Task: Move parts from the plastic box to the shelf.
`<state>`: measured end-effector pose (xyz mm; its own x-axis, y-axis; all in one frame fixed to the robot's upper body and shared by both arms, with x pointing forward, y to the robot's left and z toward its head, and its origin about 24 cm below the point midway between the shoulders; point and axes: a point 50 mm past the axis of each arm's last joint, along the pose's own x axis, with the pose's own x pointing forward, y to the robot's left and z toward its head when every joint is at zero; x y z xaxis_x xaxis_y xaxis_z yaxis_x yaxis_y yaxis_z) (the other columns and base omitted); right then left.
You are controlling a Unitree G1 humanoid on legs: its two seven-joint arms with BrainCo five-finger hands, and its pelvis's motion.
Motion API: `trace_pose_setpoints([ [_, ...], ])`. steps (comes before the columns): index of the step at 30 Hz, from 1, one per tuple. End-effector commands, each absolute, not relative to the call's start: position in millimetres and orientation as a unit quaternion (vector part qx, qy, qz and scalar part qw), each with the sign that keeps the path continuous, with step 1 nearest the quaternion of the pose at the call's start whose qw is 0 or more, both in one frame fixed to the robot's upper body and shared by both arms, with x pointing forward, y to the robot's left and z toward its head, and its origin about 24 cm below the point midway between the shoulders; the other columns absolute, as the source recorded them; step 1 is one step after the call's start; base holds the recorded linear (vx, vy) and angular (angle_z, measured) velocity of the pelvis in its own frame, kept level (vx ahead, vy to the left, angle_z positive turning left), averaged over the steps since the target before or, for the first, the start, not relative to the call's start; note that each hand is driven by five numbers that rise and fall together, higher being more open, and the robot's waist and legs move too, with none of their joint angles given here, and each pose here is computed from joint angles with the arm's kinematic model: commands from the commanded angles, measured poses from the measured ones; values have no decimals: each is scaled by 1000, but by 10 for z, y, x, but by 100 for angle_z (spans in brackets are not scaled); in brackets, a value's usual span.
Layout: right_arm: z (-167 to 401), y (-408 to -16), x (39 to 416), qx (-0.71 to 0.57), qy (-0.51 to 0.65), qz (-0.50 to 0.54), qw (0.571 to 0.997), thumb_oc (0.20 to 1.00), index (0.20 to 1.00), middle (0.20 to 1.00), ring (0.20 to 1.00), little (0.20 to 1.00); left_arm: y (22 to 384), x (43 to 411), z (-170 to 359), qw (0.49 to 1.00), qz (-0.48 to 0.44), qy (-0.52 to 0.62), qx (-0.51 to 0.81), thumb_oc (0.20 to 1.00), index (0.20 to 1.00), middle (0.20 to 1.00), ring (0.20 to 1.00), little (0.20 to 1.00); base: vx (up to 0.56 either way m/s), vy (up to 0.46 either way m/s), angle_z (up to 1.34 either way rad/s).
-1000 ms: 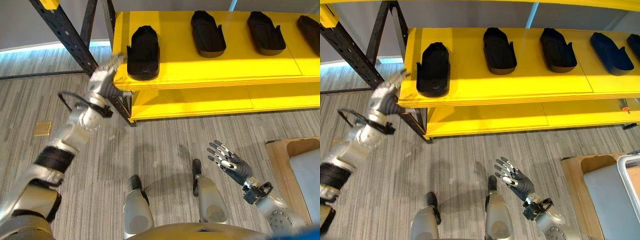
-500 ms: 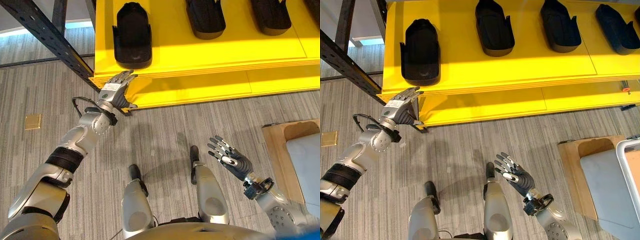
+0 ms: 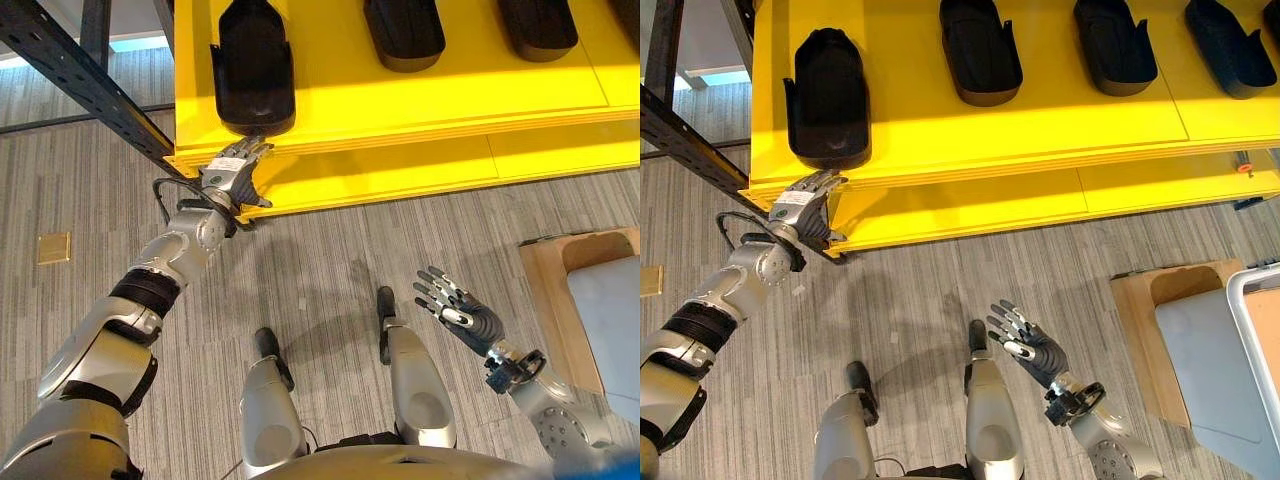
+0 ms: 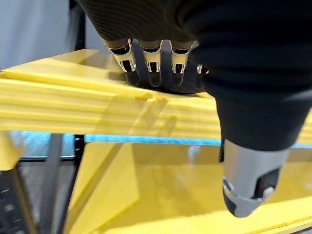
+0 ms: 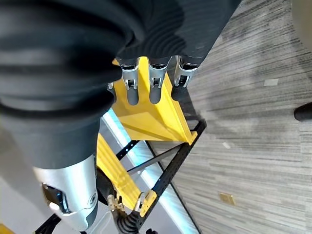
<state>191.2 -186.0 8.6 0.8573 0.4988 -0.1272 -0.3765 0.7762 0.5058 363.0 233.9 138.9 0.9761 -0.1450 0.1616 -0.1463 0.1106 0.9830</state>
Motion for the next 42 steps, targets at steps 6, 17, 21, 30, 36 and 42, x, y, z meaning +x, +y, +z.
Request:
trace_pose_setpoints([
  [6, 176, -1789, 1879, 241, 106, 266, 927, 1000, 1000, 1000, 1000, 1000, 2439, 3727, 1680, 728, 46, -127, 672, 1000, 1000, 1000, 1000, 1000, 6, 1, -2],
  [17, 173, -1810, 1866, 238, 110, 268, 927, 1000, 1000, 1000, 1000, 1000, 2408, 3877, 1872, 719, 62, -127, 681, 1000, 1000, 1000, 1000, 1000, 7, 6, -2],
  [21, 143, -1824, 1843, 238, 120, 268, 926, 1000, 1000, 1000, 1000, 1000, 2447, 3955, 2040, 705, 81, -120, 694, 1000, 1000, 1000, 1000, 1000, 54, 0, -1],
  [30, 122, -1850, 1820, 241, 128, 266, 925, 1000, 1000, 1000, 1000, 1000, 2470, 4041, 2290, 704, 112, -117, 691, 1000, 1000, 1000, 1000, 1000, 25, 3, -6],
  [36, 100, -1865, 1798, 240, 134, 265, 924, 1000, 1000, 1000, 1000, 1000, 2517, 4057, 2374, 704, 128, -110, 689, 1000, 1000, 1000, 1000, 1000, 7, 4, -2],
  [42, 85, -1913, 1772, 235, 143, 264, 924, 1000, 1000, 1000, 1000, 1000, 2667, 4040, 2481, 696, 151, -92, 696, 1000, 1000, 1000, 1000, 1000, 0, 0, 0],
])
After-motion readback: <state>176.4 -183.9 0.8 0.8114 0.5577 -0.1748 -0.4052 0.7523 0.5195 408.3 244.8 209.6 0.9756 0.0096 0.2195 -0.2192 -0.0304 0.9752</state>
